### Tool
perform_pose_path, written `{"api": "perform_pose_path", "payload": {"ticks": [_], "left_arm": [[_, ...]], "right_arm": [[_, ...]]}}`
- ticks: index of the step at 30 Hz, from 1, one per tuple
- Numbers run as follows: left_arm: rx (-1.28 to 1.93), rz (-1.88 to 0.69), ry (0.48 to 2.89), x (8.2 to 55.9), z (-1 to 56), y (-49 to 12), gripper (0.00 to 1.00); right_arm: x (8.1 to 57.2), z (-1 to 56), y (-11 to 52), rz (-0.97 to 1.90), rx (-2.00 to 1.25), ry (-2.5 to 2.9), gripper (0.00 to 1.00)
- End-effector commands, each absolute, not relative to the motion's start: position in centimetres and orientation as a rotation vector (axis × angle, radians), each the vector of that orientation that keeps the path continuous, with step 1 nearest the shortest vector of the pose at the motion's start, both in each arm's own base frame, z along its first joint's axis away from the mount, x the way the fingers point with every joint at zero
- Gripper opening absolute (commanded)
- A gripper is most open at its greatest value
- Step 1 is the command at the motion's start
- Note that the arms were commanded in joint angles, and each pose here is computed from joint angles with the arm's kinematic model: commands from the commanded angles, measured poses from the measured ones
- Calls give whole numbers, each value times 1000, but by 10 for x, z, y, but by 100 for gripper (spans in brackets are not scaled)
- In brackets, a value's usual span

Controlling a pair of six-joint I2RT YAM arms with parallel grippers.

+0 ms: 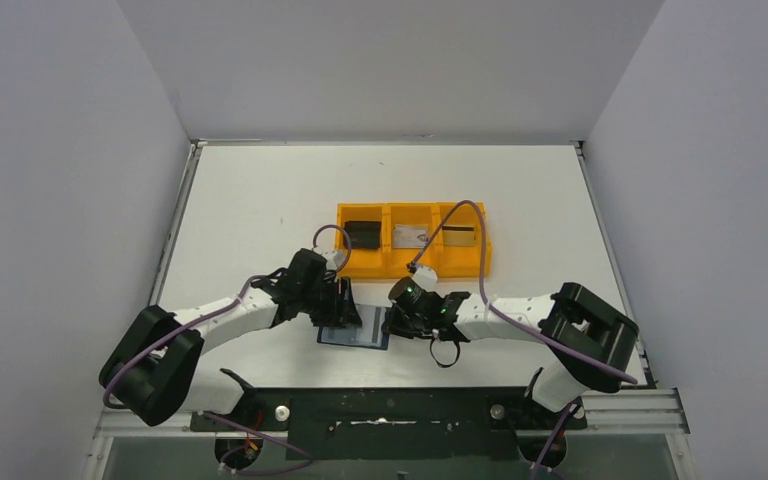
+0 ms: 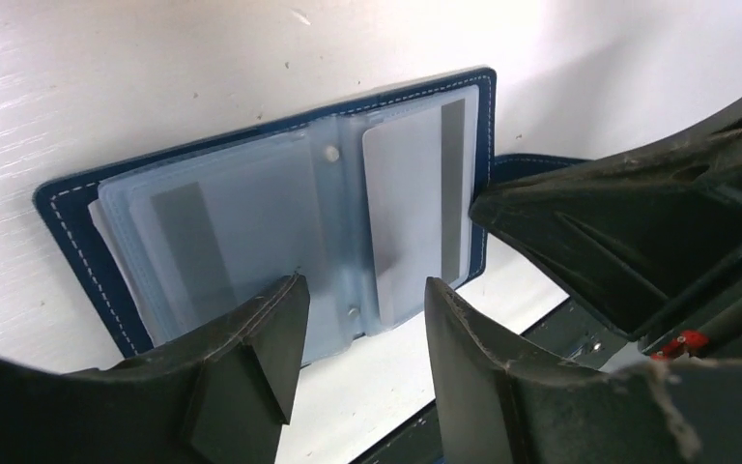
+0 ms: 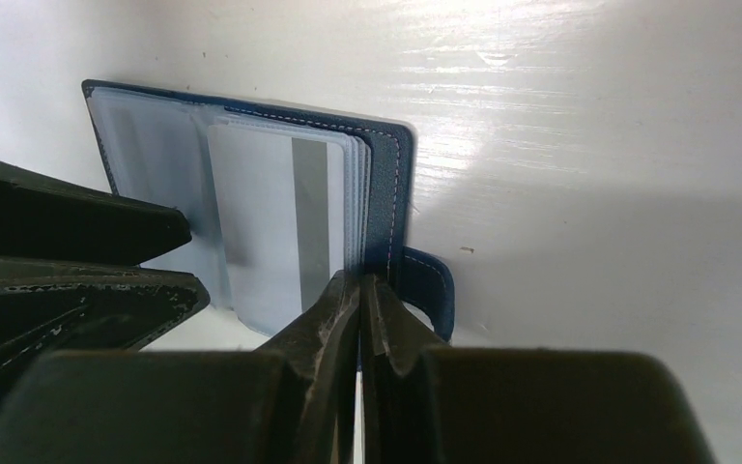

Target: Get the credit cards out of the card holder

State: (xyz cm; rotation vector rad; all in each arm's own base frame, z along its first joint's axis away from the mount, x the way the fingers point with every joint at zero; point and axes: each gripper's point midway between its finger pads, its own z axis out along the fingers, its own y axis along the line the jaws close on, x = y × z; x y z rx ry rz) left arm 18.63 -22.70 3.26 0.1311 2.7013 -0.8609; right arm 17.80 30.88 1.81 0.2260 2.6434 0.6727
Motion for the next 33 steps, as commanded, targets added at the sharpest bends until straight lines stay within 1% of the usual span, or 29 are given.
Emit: {"api": "perform_pose_path", "payload": {"ticks": [1, 5, 7, 11, 14, 17, 20, 26, 27, 30, 33], "left_arm": [[71, -862, 2652, 198, 32, -232, 47], [95, -939, 2642, 193, 32, -239, 42], [98, -961, 2645, 190, 31, -240, 36], [56, -923, 2668, 186, 20, -233, 28], [30, -911, 2671, 185, 16, -230, 24], [15, -907, 2658, 185, 17, -228, 20], [3, -893, 2643, 187, 18, -225, 13], [-17, -862, 2609, 190, 24, -220, 11], [-15, -869, 2601, 190, 26, -220, 10], [10, -913, 2576, 190, 32, -225, 1], [17, -914, 2580, 190, 32, -225, 0]], "right_arm": [[175, -8, 290, 520, 228, 2705, 0], [176, -11, 294, 523, 226, 2710, 0], [176, -14, 294, 509, 230, 2712, 0], [176, -17, 292, 416, 228, 2710, 0], [175, -19, 289, 364, 222, 2716, 0], [173, -21, 287, 362, 230, 2723, 0], [173, -21, 287, 359, 235, 2720, 0], [173, -21, 286, 360, 233, 2721, 0], [173, -21, 286, 361, 231, 2721, 1], [173, -20, 287, 362, 229, 2723, 1], [174, -16, 289, 378, 235, 2715, 1]]}}
